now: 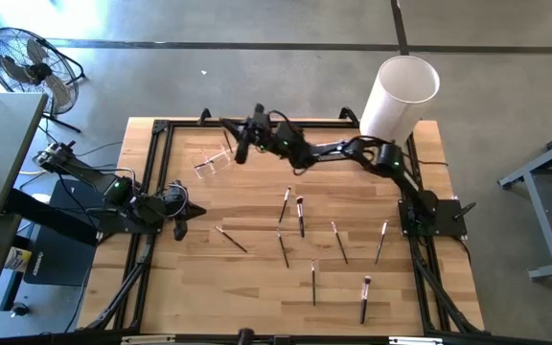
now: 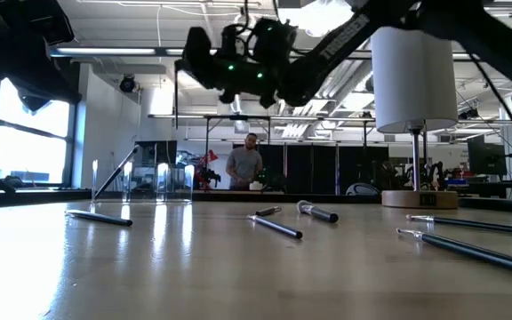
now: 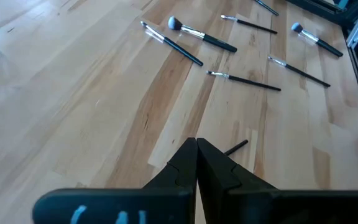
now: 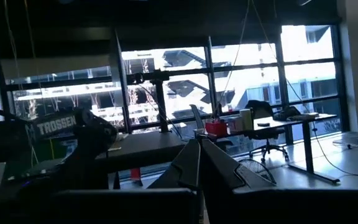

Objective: Put items in baskets/containers
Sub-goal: Put the eyeshadow brush into the transparent organizer

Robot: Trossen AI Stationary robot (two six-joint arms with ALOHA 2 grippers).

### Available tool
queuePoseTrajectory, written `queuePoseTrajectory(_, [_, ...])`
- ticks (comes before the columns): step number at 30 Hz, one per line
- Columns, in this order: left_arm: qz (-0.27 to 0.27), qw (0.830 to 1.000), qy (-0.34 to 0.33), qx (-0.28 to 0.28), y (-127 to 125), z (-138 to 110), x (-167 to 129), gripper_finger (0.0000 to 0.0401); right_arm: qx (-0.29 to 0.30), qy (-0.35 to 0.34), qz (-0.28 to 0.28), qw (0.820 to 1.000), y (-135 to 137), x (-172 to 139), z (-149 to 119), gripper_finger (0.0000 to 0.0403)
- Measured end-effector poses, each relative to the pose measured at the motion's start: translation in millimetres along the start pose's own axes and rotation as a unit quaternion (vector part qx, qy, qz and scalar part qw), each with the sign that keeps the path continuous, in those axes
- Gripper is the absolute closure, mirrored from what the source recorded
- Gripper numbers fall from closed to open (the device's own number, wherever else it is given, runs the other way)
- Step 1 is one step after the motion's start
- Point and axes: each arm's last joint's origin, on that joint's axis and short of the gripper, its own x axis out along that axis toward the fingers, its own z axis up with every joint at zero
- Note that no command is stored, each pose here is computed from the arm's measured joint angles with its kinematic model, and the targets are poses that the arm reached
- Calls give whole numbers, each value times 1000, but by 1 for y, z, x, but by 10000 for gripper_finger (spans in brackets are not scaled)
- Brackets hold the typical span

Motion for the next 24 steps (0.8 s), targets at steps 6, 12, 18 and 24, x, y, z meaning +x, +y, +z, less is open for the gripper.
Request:
queuePoseTrajectory(6, [-1,1000,-1,-2,0,0,0,401,5,38,4,999,-34,15,-32,403])
queuePoseTrajectory(12, [5,1000,5,-16,1,-1,0,401,4,76,1,997,-55,11,-49,403])
queuePoseTrajectory(18, [24,999,1,-28,3,-2,0,401,-13,150,-28,988,-58,4,-67,401])
queuePoseTrajectory(24, [27,999,1,-28,4,-2,0,401,-36,170,-17,985,-50,4,-71,369])
